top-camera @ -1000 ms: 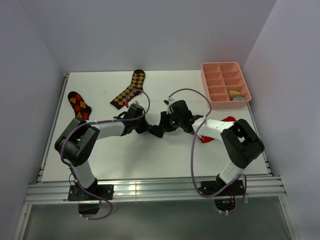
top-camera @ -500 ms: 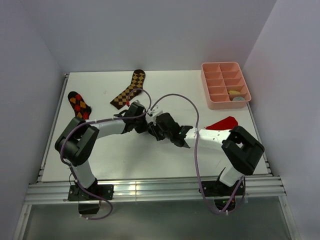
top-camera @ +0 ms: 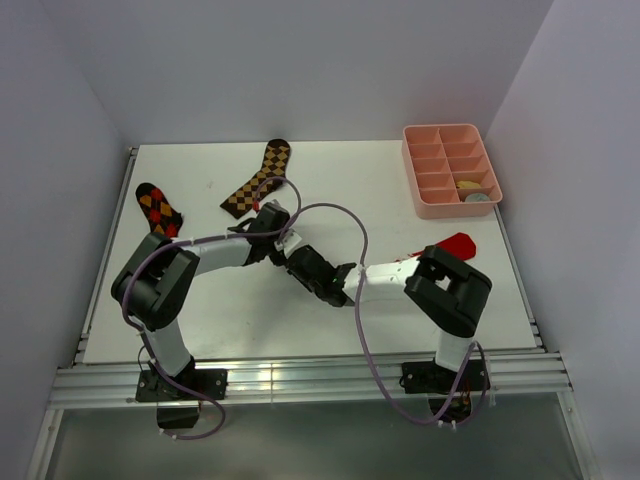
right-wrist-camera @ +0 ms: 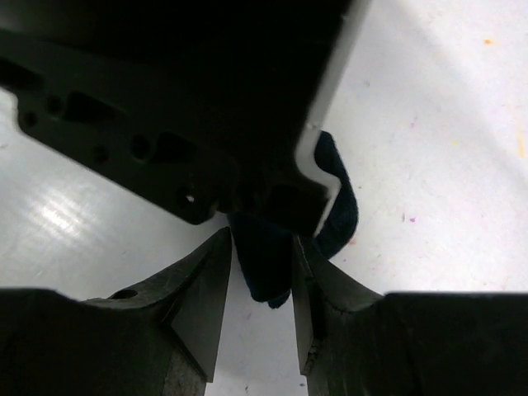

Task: Roll the socks
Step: Roll the sock at the center of the board.

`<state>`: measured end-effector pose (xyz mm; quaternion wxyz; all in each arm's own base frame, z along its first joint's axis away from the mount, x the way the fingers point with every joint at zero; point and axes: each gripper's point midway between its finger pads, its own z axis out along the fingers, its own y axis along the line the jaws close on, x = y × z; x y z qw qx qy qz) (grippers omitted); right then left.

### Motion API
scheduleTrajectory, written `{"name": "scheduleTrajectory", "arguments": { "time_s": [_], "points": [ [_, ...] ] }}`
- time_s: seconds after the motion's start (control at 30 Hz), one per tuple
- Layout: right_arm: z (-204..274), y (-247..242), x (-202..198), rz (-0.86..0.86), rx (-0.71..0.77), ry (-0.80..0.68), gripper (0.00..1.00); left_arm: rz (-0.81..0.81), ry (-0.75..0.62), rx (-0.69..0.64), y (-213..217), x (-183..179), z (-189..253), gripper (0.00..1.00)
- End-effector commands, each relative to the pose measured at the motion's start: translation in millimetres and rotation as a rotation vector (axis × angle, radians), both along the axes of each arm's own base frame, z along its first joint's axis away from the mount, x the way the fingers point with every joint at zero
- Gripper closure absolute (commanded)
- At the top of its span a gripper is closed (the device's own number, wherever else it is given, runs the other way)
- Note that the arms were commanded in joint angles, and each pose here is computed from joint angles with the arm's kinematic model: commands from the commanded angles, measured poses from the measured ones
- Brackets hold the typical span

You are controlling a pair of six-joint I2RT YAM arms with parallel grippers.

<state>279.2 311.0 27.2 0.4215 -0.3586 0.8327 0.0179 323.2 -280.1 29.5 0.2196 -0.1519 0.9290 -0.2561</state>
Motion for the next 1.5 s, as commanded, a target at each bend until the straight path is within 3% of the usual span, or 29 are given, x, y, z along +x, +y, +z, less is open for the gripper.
{"name": "scheduleTrajectory", "arguments": {
  "time_s": [0.0, 0.1, 0.17, 0.23, 0.33, 0.43, 0.47, 0.53, 0.57, 0.67, 0.7, 0.93, 1.13, 1.47],
  "points": [
    [-9.3, -2.4, 7.6, -0.038, -0.069, -0.027, 0.59, -0.053, -0.009, -0.023, -11.5, -0.3, 8.8, 1.00],
    [-16.2, -6.0, 7.6, -0.060, -0.092, -0.006, 0.71, -0.062, -0.011, -0.032, -13.1, -1.1, 11.3, 1.00],
    [-20.4, -5.7, 4.1, -0.068, -0.075, 0.031, 0.89, -0.067, -0.014, -0.032, -13.2, -1.3, 11.9, 1.00],
    [-17.9, -1.9, -0.1, -0.046, -0.022, 0.079, 1.00, -0.080, -0.017, -0.025, -13.0, -1.7, 11.4, 1.00],
    [-14.1, -0.5, -1.6, -0.037, 0.048, 0.161, 1.00, -0.072, -0.033, -0.020, -10.1, -0.6, 16.4, 0.94],
    [-9.0, 0.4, -2.1, -0.038, 0.135, 0.290, 1.00, -0.053, -0.065, -0.007, -5.6, 2.7, 22.5, 0.80],
    [-11.7, 2.8, -11.3, -0.011, 0.161, 0.371, 1.00, -0.042, -0.075, 0.004, -3.0, 4.5, 23.1, 0.68],
    [-8.8, -0.2, -6.1, -0.036, 0.239, 0.462, 1.00, -0.022, -0.084, 0.003, -0.2, 5.2, 26.3, 0.58],
    [-8.3, -1.3, -7.6, -0.034, 0.268, 0.504, 1.00, -0.012, -0.091, 0.003, 1.2, 5.8, 27.7, 0.49],
    [-4.5, -1.1, -7.8, -0.028, 0.416, 0.656, 1.00, 0.017, -0.095, -0.011, 5.5, 2.3, 29.5, 0.40],
    [-4.0, 3.1, -17.7, -0.006, 0.476, 0.751, 1.00, 0.027, -0.099, -0.024, 5.2, 2.2, 32.0, 0.40],
    [-11.7, -10.6, -10.6, -0.057, 0.705, 1.022, 1.00, 0.104, -0.196, -0.055, 17.6, 8.2, 53.8, 0.40],
    [-12.5, -14.4, 1.7, -0.083, 0.832, 1.124, 1.00, 0.081, -0.192, -0.074, 11.6, 8.0, 48.4, 0.40],
    [-34.2, -32.2, 16.5, -0.190, 0.836, 1.163, 1.00, 0.073, -0.158, -0.093, 2.1, 11.3, 31.4, 0.43]
  ]
}}
